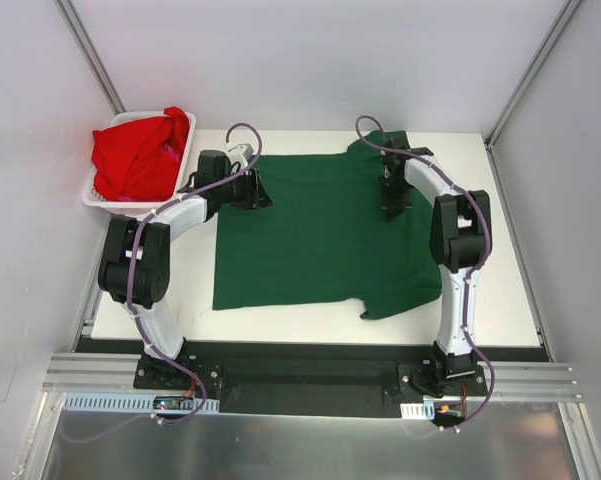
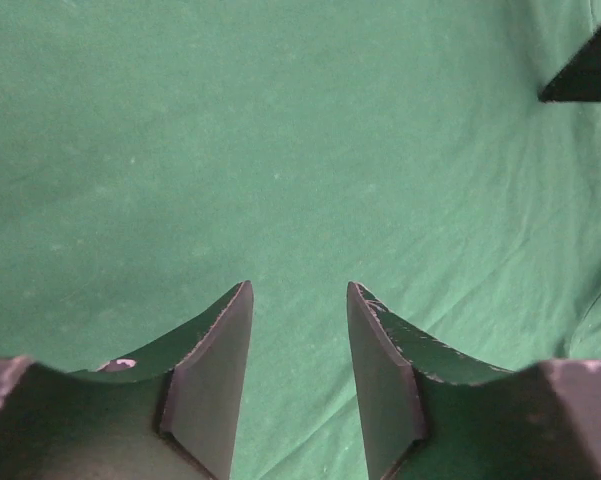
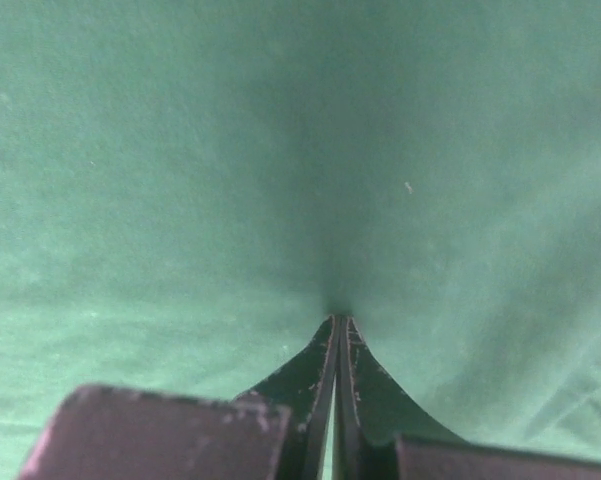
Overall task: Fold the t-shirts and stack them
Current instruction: Flatten the tshirt out
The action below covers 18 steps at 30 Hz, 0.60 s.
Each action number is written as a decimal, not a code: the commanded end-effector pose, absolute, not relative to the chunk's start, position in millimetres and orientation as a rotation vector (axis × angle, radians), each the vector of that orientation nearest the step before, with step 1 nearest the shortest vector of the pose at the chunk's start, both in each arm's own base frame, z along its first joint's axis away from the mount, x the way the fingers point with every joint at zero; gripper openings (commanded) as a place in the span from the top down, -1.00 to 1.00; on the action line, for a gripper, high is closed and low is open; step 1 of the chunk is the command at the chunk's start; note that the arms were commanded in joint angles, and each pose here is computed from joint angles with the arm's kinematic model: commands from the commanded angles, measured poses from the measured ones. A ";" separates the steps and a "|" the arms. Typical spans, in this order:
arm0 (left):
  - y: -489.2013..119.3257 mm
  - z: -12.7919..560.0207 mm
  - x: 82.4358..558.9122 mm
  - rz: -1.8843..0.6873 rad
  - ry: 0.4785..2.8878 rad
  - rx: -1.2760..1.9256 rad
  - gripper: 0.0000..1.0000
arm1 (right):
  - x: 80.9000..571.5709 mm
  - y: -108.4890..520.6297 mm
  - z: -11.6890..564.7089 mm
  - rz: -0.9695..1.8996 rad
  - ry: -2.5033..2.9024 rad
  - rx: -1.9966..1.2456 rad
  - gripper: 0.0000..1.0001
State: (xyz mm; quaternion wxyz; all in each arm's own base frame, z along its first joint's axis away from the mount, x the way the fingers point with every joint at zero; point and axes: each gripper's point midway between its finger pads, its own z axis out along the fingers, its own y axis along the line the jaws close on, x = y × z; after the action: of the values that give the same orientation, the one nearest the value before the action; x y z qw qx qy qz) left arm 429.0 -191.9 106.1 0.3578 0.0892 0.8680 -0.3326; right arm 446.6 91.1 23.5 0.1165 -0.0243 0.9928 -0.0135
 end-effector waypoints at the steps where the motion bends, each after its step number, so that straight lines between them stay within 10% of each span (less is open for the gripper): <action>1: -185.3 101.1 435.1 -0.825 2.232 0.220 0.21 | 448.2 99.9 86.3 0.098 2.724 -0.040 0.98; 9: -181.2 62.5 442.7 -0.776 2.363 0.115 0.77 | 410.9 109.7 150.2 0.260 2.568 -0.017 0.98; 18: -156.0 44.1 457.3 -0.469 2.514 0.101 0.92 | 384.4 108.2 179.9 0.304 2.497 -0.020 0.98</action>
State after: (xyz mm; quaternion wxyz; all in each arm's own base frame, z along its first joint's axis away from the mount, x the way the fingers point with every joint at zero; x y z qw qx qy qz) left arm 445.8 -169.5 36.2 0.2820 0.0278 0.9277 -0.2429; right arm 389.6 104.6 171.9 0.2981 -0.0095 0.9493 0.0999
